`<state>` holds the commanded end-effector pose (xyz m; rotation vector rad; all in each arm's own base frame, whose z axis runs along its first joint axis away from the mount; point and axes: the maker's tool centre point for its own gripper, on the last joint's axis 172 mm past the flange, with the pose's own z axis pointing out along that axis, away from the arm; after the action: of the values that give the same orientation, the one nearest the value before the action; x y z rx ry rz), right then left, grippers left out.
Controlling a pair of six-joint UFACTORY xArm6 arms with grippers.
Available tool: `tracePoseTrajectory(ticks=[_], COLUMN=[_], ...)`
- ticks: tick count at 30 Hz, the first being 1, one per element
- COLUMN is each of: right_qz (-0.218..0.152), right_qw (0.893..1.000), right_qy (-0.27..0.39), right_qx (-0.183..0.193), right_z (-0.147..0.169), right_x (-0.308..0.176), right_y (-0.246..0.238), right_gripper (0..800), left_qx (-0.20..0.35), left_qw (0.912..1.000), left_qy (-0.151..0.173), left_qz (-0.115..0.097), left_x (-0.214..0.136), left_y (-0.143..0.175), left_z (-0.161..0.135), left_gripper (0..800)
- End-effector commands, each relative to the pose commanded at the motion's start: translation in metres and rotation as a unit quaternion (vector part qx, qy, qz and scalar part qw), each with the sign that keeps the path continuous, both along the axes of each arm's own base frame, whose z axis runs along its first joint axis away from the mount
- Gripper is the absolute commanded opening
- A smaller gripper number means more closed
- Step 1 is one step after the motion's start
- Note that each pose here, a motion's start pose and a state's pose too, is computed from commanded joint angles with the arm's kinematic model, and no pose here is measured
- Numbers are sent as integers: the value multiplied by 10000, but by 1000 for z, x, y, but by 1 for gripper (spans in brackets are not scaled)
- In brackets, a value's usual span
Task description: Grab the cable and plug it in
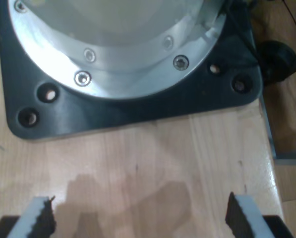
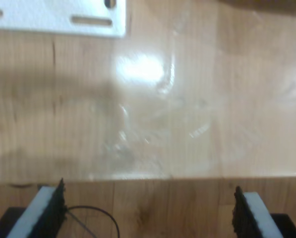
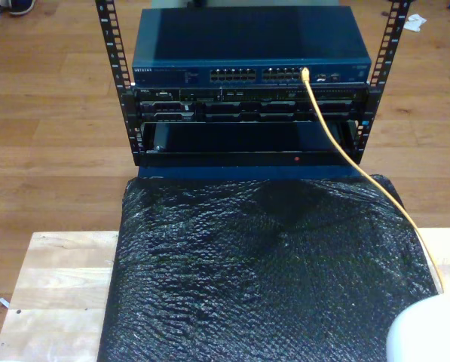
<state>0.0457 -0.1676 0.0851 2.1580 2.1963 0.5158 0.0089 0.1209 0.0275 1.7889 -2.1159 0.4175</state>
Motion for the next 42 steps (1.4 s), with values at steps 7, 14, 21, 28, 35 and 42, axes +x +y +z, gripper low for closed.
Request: tracePoseTrajectory(ticks=[7, 14, 21, 28, 35, 42], right_qz=[-121, -63, 3, -116, -136, -129], right_qw=[9996, 9992, 9996, 9994, 9993, 9994], right_qy=[118, 167, 151, 193, 202, 200], right_qx=[-243, -356, -219, -248, -275, -269], right_z=[-25, -40, -48, -60, -61, -61], right_x=[-6, -10, -10, -13, -14, -14], right_y=[-2, 0, 9, 12, 11, 11], right_gripper=[796, 796, 798, 799, 799, 799], left_qx=[0, 0, 0, 0, 0, 0], left_qw=[10000, 10000, 10000, 10000, 10000, 10000], left_qy=[0, 0, 0, 0, 0, 0], left_qz=[0, 0, 0, 0, 0, 0], left_x=[0, 0, 0, 0, 0, 0], left_y=[0, 0, 0, 0, 0, 0], left_z=[0, 0, 0, 0, 0, 0], left_gripper=[800, 800, 800, 800, 800, 800])
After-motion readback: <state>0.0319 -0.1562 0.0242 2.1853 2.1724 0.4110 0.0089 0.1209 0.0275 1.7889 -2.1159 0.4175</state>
